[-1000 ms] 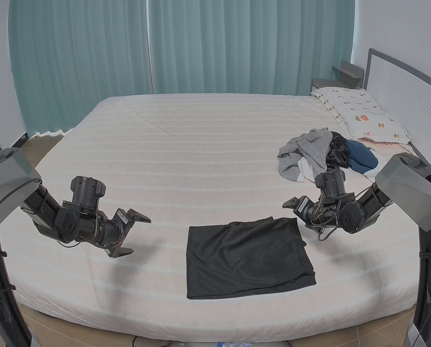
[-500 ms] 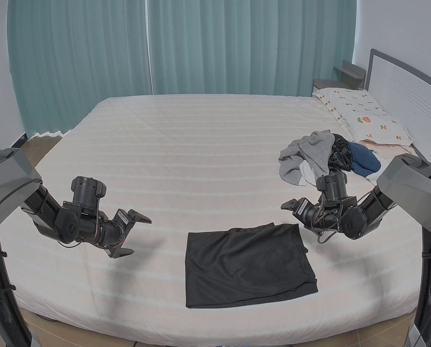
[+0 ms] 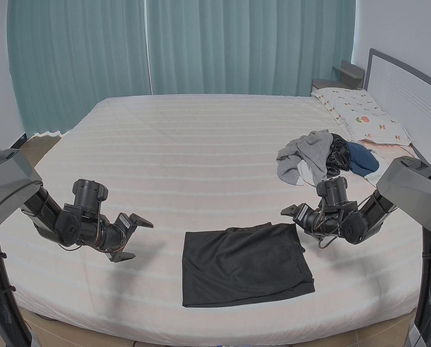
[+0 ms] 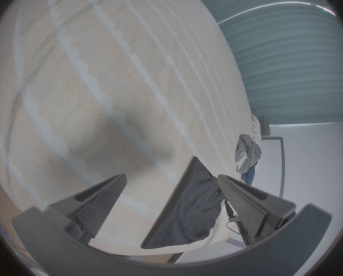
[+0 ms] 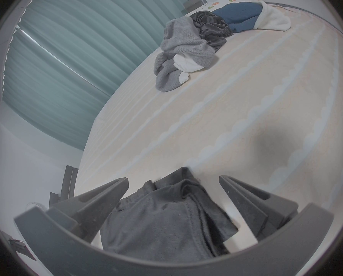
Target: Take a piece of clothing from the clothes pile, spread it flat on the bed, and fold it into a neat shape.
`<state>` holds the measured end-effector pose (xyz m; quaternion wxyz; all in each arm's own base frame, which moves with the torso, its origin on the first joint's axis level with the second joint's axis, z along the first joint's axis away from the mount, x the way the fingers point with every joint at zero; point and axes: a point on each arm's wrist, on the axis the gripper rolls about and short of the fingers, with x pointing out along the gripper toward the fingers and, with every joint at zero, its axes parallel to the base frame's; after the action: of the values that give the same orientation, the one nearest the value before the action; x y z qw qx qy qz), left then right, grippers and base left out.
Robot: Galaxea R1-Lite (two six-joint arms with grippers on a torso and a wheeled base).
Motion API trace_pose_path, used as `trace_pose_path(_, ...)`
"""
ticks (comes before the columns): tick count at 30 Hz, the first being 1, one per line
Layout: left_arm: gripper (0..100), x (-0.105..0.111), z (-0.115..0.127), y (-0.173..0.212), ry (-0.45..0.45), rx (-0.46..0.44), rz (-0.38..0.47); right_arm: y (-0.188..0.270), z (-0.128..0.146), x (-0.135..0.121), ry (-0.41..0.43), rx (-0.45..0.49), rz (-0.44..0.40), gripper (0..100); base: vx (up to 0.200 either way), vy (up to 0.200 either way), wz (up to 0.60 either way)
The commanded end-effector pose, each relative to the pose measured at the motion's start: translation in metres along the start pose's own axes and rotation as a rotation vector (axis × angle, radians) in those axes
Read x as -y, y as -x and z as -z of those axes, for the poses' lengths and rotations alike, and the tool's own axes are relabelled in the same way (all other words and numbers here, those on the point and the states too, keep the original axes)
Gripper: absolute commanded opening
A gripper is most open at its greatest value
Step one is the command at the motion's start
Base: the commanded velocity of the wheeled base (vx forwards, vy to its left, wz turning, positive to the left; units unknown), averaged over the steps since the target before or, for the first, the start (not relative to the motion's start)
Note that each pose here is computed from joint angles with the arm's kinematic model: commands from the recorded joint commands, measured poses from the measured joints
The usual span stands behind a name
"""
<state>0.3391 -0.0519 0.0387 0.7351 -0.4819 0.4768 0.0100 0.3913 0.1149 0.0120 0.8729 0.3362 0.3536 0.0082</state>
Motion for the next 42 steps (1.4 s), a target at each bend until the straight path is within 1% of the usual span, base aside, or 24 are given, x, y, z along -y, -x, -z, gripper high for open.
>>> trace_pose_path(1, 100, 0.0, 0.002, 0.0, -0.001, -0.001, -0.003, 0.001, 0.001, 0.0, 0.001, -0.004, 0.002, 100, 0.0, 0.0, 0.0)
trace_pose_path(3, 100, 0.0, 0.002, -0.001, -0.001, 0.003, -0.006, 0.001, 0.001, 0.0, 0.001, -0.004, 0.002, 100, 0.0, 0.0, 0.0)
trace_pose_path(10, 100, 0.0, 0.004, -0.001, -0.002, 0.005, -0.014, 0.009, 0.005, -0.002, 0.006, -0.016, -0.003, 100, -0.2, 0.0, 0.0)
trace_pose_path(15, 100, 0.001, 0.006, -0.001, -0.007, 0.0, -0.015, 0.024, 0.009, -0.001, 0.017, -0.061, -0.026, 100, -0.2, 0.0, 0.0)
trace_pose_path(19, 100, 0.001, 0.006, -0.001, -0.009, 0.0, -0.014, 0.031, 0.019, 0.01, 0.073, -0.118, -0.014, 100, 0.0, 0.0, 0.0)
trace_pose_path(20, 100, 0.001, 0.006, -0.001, -0.009, 0.0, -0.014, 0.031, 0.02, 0.011, 0.075, -0.121, -0.011, 100, 0.0, 0.0, 0.0)
trace_pose_path(21, 100, 0.001, 0.006, -0.001, -0.009, 0.0, -0.014, 0.032, 0.024, 0.016, 0.101, -0.138, -0.006, 100, 0.0, 0.0, 0.0)
trace_pose_path(23, 100, 0.001, 0.006, -0.001, -0.009, 0.0, -0.014, 0.032, 0.024, 0.017, 0.104, -0.141, -0.007, 100, 0.0, 0.0, 0.0)
trace_pose_path(24, 100, 0.001, 0.006, -0.002, -0.01, 0.0, -0.015, 0.034, 0.03, 0.023, 0.129, -0.159, -0.025, 100, 0.0, 0.0, 0.0)
trace_pose_path(28, 100, 0.001, 0.007, -0.002, -0.014, -0.003, -0.016, 0.033, 0.035, 0.025, 0.166, -0.156, -0.068, 100, 0.0, 0.0, 0.0)
trace_pose_path(33, 100, 0.001, 0.007, -0.002, -0.014, -0.003, -0.016, 0.027, 0.04, 0.03, 0.202, -0.158, -0.07, 100, 0.0, 0.0, 0.0)
trace_pose_path(34, 100, 0.001, 0.007, -0.003, -0.015, -0.004, -0.016, 0.026, 0.042, 0.032, 0.214, -0.165, -0.064, 0, 0.0, 0.0, 0.0)
trace_pose_path(35, 100, 0.001, 0.007, -0.003, -0.015, -0.004, -0.016, 0.025, 0.044, 0.034, 0.218, -0.171, -0.059, 0, 0.0, 0.0, 0.0)
trace_pose_path(38, 100, 0.001, 0.007, -0.003, -0.015, -0.004, -0.016, 0.024, 0.047, 0.04, 0.264, -0.182, -0.045, 0, 0.0, 0.0, 0.0)
trace_pose_path(41, 100, 0.001, 0.007, -0.002, -0.014, -0.003, -0.016, 0.026, 0.048, 0.043, 0.276, -0.186, -0.038, 0, 0.0, 0.0, 0.0)
trace_pose_path(42, 100, 0.001, 0.007, -0.003, -0.015, -0.004, -0.016, 0.03, 0.047, 0.045, 0.296, -0.187, -0.033, 0, 0.0, 0.0, 0.0)
